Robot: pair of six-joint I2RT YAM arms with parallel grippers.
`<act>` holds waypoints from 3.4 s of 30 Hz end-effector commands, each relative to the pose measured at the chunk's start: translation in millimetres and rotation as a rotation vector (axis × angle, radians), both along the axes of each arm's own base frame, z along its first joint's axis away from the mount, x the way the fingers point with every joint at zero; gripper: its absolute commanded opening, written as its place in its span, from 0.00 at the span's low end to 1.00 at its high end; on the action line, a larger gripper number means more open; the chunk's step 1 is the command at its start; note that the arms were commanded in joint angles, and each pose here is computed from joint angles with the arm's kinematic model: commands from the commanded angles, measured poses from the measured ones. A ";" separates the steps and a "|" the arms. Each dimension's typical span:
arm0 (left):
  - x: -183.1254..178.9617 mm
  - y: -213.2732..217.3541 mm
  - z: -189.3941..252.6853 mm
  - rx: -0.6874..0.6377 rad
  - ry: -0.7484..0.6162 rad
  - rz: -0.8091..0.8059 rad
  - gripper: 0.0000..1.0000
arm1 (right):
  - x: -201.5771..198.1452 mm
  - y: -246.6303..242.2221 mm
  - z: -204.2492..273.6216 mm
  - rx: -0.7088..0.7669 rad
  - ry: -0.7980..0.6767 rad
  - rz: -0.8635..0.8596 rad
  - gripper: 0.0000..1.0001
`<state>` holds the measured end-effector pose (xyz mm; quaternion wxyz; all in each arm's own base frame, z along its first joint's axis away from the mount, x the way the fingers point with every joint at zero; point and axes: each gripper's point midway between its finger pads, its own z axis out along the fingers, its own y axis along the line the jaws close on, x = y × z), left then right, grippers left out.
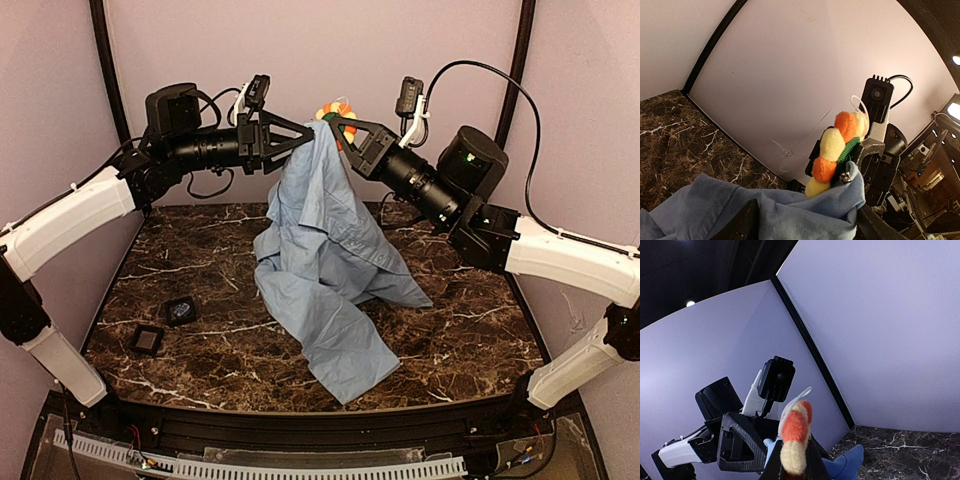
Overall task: Remove the brooch from the garment
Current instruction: Pass from the right arm to the left, then pass from the left arm to the right
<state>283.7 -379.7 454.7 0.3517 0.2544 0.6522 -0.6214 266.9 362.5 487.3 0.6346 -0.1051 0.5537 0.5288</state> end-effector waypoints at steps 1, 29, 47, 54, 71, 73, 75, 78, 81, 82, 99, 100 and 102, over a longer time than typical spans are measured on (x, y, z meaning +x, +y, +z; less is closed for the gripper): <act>-14.7 1.2 17.6 -0.066 -0.043 -0.047 0.55 | -2.5 -3.1 13.4 0.074 -0.006 0.028 0.00; -27.1 2.7 0.3 -0.062 0.000 -0.094 0.01 | 2.8 4.5 -21.1 0.021 0.111 0.048 0.06; -41.5 33.3 -86.3 0.317 0.018 -0.088 0.01 | 12.4 -30.0 -93.7 -0.453 0.266 0.167 0.84; -41.7 44.1 -117.0 0.480 0.022 -0.084 0.01 | -14.4 -12.6 -120.8 -0.571 0.363 0.451 0.76; -44.8 32.5 -139.0 0.607 -0.022 -0.116 0.01 | -38.3 31.4 -156.4 -0.587 0.455 0.752 0.65; -45.6 30.1 -138.5 0.601 -0.019 -0.122 0.01 | -38.2 34.0 -157.0 -0.565 0.454 0.763 0.62; -45.4 28.8 -138.5 0.598 -0.018 -0.122 0.01 | -39.7 36.3 -156.4 -0.533 0.457 0.782 0.57; -45.5 27.2 -137.7 0.593 -0.016 -0.124 0.01 | -41.1 38.8 -157.7 -0.509 0.466 0.794 0.49; -45.2 25.7 -135.3 0.582 -0.018 -0.124 0.01 | -40.6 41.5 -161.2 -0.506 0.473 0.795 0.42; -44.9 25.3 -135.0 0.580 -0.017 -0.124 0.01 | -40.4 42.9 -161.8 -0.502 0.474 0.798 0.39; -40.0 24.0 -130.0 0.549 0.005 -0.082 0.03 | -23.0 39.7 -167.3 -0.478 0.436 0.660 0.00; -40.7 24.9 -130.5 0.547 0.013 -0.076 0.05 | -22.5 38.0 -163.5 -0.454 0.426 0.655 0.00; -41.7 26.9 -131.6 0.544 0.022 -0.065 0.14 | -22.1 35.2 -158.6 -0.410 0.422 0.652 0.00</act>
